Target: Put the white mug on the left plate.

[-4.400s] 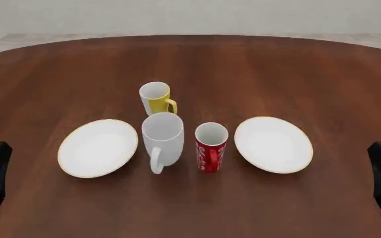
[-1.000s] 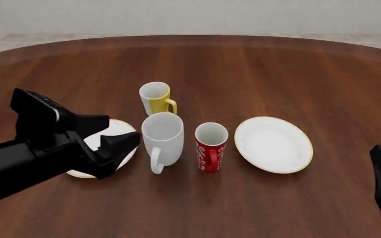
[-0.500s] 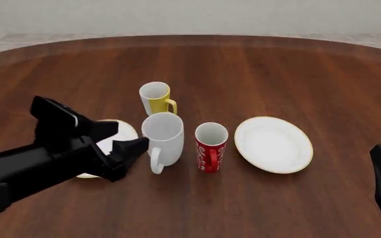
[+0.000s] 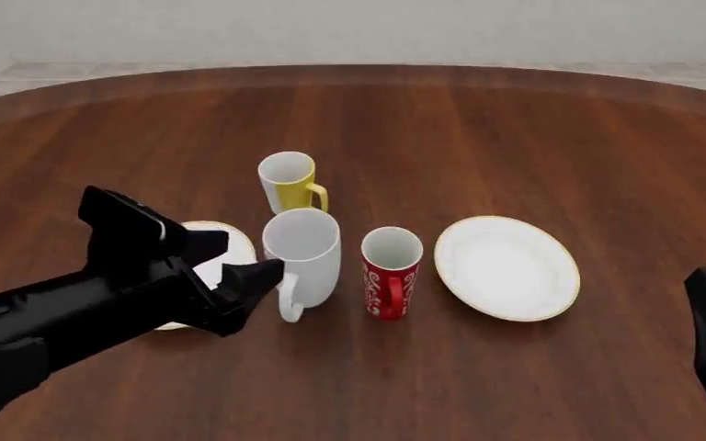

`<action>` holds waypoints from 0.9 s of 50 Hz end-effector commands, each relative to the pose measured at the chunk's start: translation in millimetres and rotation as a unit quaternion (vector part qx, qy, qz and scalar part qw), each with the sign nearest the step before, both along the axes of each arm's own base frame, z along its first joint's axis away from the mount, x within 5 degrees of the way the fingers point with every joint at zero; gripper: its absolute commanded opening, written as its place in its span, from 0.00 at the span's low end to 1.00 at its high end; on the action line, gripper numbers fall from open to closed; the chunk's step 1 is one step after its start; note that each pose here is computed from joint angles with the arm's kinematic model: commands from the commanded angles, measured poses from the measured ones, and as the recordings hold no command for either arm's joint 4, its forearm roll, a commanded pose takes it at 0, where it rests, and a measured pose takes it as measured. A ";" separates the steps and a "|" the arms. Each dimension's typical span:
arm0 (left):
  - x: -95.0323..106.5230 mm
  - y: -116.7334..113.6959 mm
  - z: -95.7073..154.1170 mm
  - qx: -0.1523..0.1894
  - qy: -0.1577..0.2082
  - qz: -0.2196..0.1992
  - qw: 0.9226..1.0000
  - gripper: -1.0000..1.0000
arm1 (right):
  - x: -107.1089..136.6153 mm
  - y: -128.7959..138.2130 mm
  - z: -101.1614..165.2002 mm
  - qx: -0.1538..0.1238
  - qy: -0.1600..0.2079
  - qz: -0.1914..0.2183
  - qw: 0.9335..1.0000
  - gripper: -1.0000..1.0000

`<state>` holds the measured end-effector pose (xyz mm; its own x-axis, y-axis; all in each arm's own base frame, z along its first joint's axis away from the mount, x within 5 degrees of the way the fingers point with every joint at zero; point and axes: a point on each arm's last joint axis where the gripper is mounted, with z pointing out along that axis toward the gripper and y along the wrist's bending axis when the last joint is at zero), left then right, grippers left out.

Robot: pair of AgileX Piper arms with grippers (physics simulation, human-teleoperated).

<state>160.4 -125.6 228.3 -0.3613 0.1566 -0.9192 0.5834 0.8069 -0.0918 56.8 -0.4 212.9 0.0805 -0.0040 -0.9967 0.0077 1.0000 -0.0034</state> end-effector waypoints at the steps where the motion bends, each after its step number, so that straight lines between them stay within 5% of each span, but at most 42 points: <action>1: 3.5 -0.8 -6.5 0.002 0.004 0.004 1.000 1.00 | -0.3 0.0 -0.2 0.000 0.000 0.000 1.000 1.00; 45: 15.3 -9.7 -29.6 0.006 0.027 0.009 1.000 1.00 | -0.2 -0.1 -0.4 -0.003 0.001 -0.001 1.000 1.00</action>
<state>174.1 -133.1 204.2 -0.4038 0.1602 -0.9007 0.5638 0.8190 -0.1070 56.6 -0.5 212.6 0.0787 -0.0090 -0.9969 0.0091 0.9999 -0.0083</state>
